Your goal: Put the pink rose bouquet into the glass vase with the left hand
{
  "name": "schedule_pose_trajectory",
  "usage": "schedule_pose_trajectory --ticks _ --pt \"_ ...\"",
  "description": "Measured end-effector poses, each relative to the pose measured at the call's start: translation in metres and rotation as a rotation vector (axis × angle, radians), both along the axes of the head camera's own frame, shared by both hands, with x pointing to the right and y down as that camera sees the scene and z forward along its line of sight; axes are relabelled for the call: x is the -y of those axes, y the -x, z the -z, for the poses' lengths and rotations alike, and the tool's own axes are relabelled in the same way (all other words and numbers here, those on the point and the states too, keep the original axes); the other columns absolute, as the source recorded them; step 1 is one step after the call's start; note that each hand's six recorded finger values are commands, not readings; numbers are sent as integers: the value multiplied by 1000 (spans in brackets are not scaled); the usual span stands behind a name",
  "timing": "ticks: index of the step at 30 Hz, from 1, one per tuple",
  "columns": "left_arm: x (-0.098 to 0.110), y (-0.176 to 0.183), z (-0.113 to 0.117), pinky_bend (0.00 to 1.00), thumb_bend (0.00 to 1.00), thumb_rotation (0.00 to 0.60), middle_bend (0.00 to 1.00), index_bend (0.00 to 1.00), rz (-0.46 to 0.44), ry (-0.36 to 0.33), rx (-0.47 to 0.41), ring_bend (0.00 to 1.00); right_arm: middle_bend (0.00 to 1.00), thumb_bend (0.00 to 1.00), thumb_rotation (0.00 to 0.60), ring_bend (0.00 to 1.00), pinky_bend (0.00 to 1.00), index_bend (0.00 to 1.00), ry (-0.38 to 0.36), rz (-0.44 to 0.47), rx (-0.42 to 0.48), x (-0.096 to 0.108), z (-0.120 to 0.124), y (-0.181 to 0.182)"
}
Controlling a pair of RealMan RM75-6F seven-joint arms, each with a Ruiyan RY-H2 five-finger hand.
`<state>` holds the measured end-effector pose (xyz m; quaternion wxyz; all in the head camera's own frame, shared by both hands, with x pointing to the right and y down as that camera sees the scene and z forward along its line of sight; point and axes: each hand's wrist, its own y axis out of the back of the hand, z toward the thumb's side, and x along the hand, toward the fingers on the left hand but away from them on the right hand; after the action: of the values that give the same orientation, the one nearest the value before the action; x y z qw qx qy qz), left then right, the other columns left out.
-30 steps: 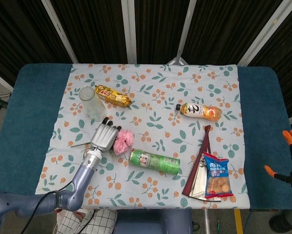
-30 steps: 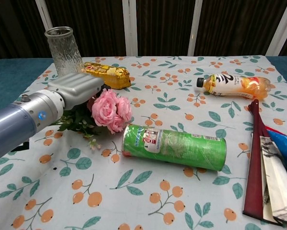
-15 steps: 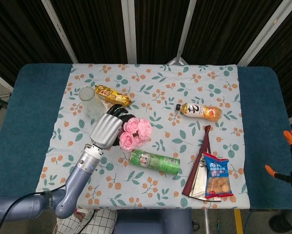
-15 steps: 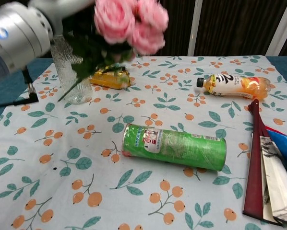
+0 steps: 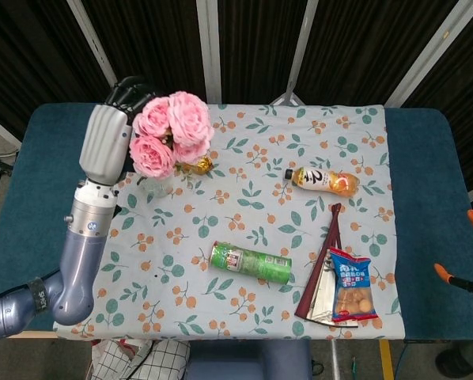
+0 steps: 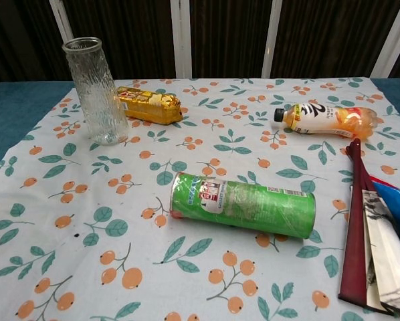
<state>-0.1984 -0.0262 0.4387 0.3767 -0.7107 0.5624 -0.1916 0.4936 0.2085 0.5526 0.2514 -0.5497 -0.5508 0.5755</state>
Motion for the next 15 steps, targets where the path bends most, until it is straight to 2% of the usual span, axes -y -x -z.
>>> schedule_pose_trajectory --ticks 3,7,15 --pt "17 15 -5 174 394 600 563 424 46 1 -44 300 0 155 600 0 0 117 3 -8 -2 1 -2 -2" --pt "35 31 -14 174 394 600 561 424 102 -4 -57 300 0 156 600 0 0 118 8 -18 -7 1 -3 -6" --pt "48 40 -47 174 394 600 560 424 162 16 -79 301 0 155 600 0 0 119 -4 -36 -9 1 -1 -11"
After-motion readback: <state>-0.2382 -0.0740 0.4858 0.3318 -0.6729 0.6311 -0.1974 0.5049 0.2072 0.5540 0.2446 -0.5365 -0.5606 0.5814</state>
